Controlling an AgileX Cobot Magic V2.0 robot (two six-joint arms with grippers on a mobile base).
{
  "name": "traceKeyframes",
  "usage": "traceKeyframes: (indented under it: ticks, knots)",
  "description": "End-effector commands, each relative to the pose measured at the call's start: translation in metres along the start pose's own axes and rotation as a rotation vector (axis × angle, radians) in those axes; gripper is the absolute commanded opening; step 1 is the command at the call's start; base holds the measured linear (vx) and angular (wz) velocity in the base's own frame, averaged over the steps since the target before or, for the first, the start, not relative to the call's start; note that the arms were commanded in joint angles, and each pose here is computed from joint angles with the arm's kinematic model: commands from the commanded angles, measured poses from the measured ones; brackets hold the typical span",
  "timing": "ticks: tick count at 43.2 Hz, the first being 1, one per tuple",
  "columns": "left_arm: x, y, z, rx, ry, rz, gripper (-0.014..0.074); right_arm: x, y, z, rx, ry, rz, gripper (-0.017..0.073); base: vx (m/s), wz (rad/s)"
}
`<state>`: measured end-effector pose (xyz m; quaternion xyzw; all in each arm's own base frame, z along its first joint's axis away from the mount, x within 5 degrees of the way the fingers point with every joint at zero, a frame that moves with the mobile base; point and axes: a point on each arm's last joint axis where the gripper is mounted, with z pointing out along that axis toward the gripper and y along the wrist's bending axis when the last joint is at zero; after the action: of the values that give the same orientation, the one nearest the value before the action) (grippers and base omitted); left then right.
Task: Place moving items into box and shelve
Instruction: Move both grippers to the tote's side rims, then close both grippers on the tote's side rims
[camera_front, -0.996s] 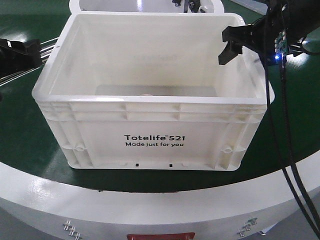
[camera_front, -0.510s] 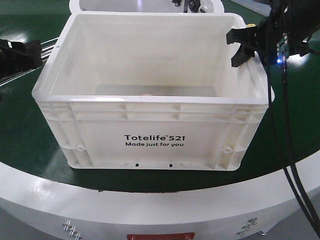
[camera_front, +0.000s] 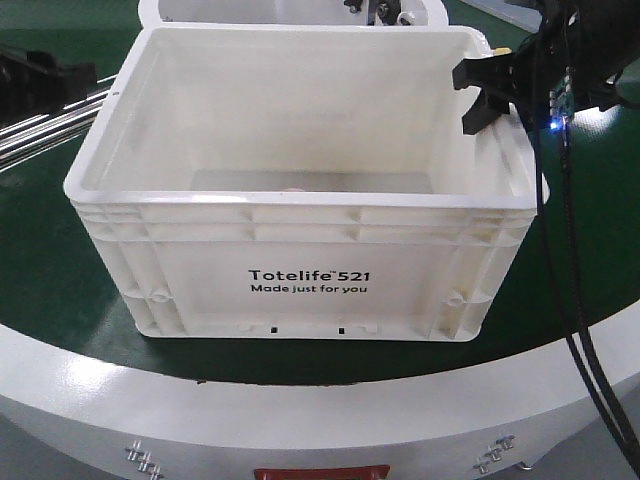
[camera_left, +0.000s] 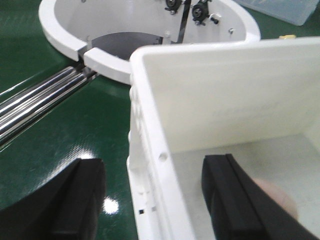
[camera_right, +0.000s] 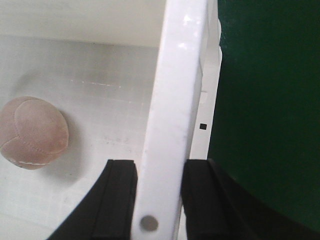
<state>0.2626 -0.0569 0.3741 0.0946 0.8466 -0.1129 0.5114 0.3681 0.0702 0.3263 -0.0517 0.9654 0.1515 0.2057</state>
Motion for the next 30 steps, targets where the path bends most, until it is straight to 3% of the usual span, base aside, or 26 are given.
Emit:
traceKeyframes:
  ticks: [1, 17, 21, 22, 30]
  knots:
    - [-0.03, -0.002, -0.008, 0.014, -0.063, -0.059, 0.0524, -0.004, 0.019, -0.023, -0.109, -0.077, -0.007, -0.0004, 0.0, 0.0]
    - [-0.042, 0.001, 0.035, 0.035, 0.069, -0.194, 0.0513, -0.004, 0.019, -0.023, -0.109, -0.073, -0.013, -0.0004, 0.0, 0.0]
    - [-0.037, 0.002, 0.047, 0.036, 0.119, -0.207, 0.0513, -0.004, 0.019, -0.023, -0.109, -0.073, -0.014, -0.0004, 0.0, 0.0]
    - [-0.021, 0.002, 0.07, 0.057, 0.255, -0.235, 0.0513, -0.004, 0.019, -0.023, -0.109, -0.073, -0.021, -0.0004, 0.0, 0.0]
    - [-0.012, 0.001, 0.081, 0.08, 0.326, -0.271, 0.0513, -0.004, 0.019, -0.023, -0.109, -0.073, -0.031, -0.0004, 0.0, 0.0]
